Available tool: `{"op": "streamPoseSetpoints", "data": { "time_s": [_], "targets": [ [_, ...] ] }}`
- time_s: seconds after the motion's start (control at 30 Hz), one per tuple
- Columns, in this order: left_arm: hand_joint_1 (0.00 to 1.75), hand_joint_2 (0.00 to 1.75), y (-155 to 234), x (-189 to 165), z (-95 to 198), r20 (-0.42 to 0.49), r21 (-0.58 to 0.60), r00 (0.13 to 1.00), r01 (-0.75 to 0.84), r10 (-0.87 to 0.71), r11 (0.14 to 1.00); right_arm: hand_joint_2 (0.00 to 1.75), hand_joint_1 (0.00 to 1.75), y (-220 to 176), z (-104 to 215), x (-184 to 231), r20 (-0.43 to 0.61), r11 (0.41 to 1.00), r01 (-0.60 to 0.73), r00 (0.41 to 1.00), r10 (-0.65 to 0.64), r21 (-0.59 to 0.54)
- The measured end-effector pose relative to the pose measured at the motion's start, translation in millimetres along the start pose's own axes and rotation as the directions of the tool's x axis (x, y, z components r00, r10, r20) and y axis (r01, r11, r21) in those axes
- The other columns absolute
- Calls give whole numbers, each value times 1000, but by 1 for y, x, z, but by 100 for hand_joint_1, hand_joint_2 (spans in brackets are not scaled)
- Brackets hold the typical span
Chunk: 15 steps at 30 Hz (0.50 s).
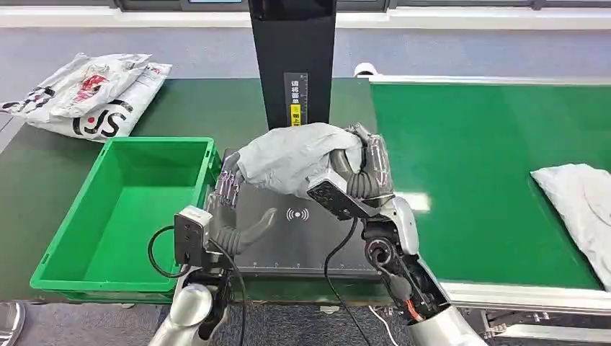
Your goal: Moved the parcel from conveyor to table for the left to box.
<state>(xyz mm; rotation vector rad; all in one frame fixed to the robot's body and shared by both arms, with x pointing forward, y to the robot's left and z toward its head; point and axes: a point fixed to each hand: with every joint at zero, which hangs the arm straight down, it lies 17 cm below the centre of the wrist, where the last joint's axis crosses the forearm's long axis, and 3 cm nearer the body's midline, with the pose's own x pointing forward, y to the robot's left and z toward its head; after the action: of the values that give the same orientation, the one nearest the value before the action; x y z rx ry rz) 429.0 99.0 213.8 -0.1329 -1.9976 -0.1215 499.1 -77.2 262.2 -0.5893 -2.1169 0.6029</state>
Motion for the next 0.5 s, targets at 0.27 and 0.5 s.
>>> {"op": "streamPoseSetpoints", "data": {
  "time_s": [0.27, 0.5],
  "targets": [
    [0, 175, 0, -4, -1, -9, 0, 1000, -3, 3, 1000, 175, 175, 8, 0, -4, -11, 1000, -4, 1000, 4, 19],
    [0, 175, 0, -5, -1, -13, -1, 1000, -1, 1, 1000, 175, 175, 11, 0, -7, -18, 1000, -7, 1000, 8, 28]
  ]
}}
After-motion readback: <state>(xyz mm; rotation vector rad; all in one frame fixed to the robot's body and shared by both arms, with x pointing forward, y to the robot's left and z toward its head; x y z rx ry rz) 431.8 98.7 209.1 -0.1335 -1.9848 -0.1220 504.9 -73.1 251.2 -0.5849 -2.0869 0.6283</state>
